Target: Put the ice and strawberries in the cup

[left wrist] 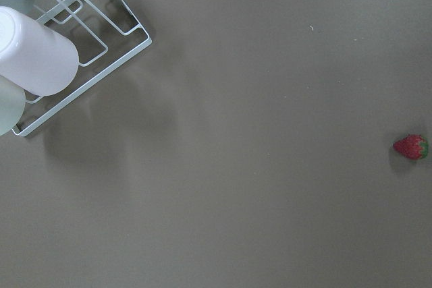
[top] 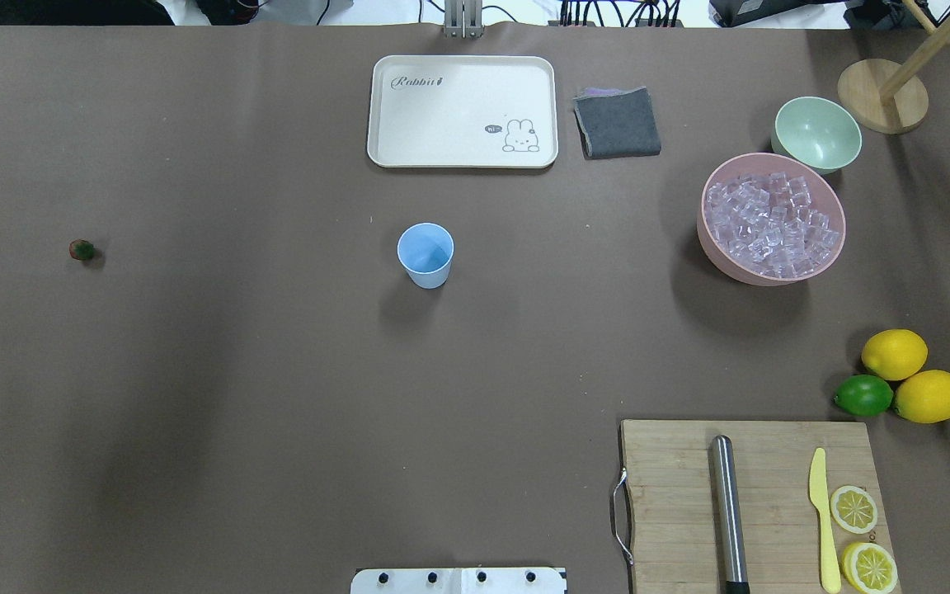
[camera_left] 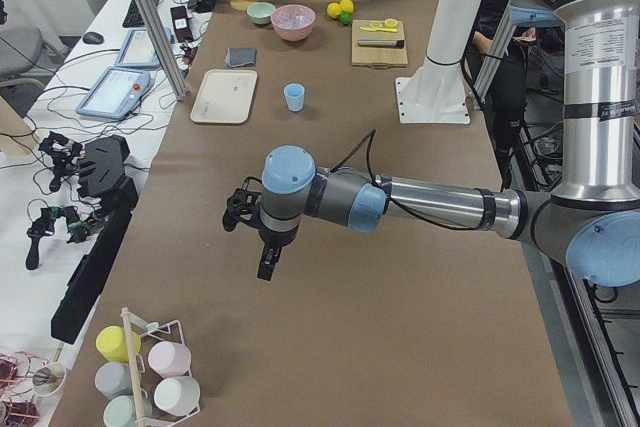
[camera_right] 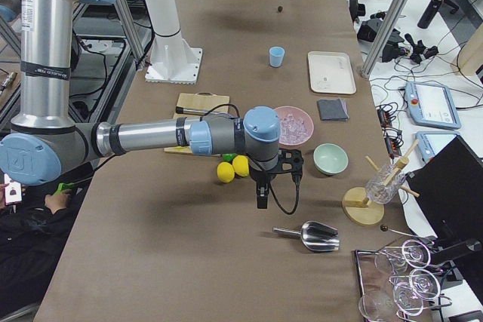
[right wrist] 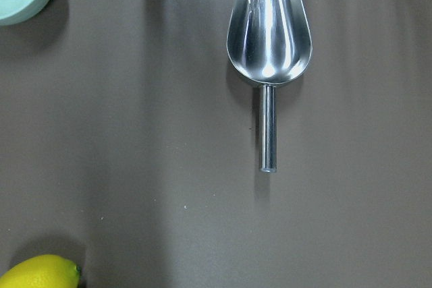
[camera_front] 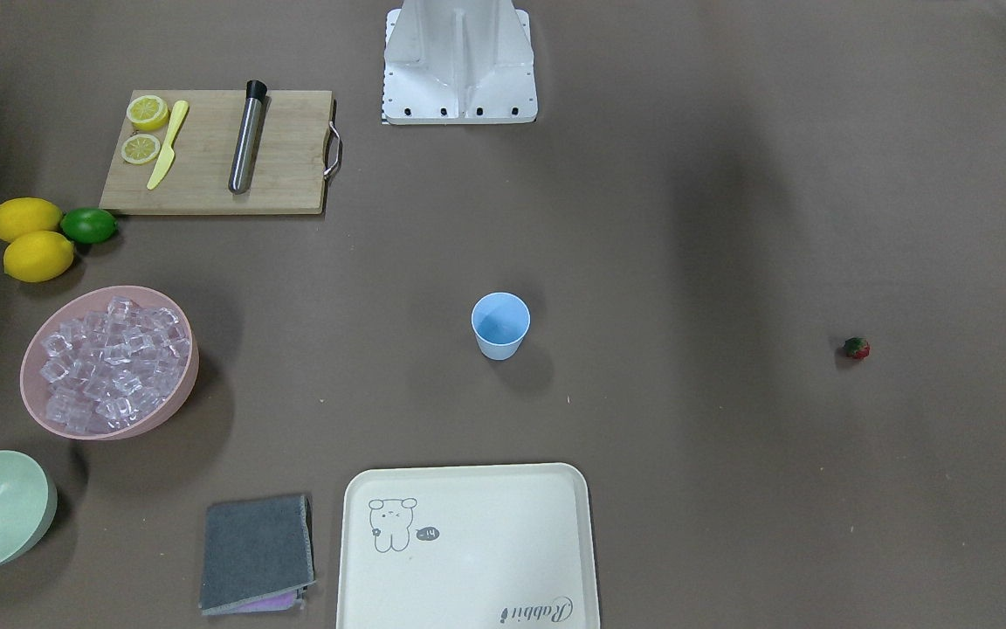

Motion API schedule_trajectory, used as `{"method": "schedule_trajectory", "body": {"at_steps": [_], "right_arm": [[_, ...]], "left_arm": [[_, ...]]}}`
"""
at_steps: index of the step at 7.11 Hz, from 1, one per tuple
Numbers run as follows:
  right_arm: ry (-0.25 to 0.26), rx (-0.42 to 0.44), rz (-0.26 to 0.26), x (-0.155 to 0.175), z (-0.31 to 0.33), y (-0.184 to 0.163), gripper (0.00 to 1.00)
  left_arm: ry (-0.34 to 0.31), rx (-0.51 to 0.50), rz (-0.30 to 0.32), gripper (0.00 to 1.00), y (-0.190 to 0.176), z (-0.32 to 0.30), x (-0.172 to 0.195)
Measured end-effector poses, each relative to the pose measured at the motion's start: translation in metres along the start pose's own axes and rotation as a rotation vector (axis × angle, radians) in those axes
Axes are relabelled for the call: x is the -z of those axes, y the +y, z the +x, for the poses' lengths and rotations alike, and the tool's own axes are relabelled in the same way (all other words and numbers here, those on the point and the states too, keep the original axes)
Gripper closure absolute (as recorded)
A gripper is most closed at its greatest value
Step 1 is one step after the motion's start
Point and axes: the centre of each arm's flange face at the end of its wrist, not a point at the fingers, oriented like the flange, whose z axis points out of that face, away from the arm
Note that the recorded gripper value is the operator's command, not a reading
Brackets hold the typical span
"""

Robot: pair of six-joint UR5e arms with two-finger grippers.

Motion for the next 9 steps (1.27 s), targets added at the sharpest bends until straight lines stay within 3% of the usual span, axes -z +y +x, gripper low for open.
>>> {"method": "schedule_trajectory", "body": {"at_steps": [9], "right_arm": [[-0.005, 0.011, 0.011, 0.0062, -0.0066, -0.0017, 0.01]], "left_arm": [[0.005, 0.008, -0.014, 0.02, 0.0023, -0.0048, -0.0076]]}}
